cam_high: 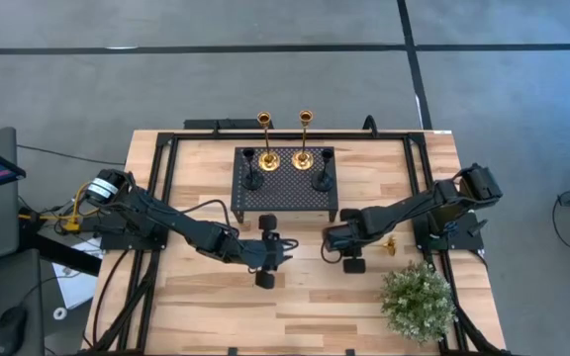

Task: Pick & Place candle stick holders
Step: Put the gold candle holder on the shelf

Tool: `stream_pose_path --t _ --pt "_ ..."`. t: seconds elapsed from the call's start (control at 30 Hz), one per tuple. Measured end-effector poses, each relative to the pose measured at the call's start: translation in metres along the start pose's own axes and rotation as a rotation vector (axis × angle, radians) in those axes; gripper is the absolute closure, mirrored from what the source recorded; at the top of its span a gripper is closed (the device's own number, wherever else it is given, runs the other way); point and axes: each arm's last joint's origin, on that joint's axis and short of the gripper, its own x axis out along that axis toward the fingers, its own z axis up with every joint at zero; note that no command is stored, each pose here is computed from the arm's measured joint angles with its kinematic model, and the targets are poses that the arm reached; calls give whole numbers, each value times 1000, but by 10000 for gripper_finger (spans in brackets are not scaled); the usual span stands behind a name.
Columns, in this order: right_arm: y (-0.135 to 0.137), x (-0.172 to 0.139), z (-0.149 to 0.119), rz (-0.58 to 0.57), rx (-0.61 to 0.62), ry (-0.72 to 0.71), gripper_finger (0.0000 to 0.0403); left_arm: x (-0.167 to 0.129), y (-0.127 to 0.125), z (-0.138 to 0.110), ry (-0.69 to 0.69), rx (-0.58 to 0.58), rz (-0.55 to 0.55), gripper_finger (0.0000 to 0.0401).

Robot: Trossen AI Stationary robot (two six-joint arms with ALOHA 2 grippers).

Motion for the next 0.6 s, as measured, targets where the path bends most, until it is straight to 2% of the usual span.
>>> stream_pose_path --t 0.17,0.4,0.6 --pt "3 -16 16 49 -2 -60 309 -3 5 -3 50 19 113 261" --pt "11 -45 39 88 -64 -186 310 -19 10 3 41 -14 115 261" --pt "18 -73 56 230 -75 -268 310 -36 10 11 -7 -37 94 261"
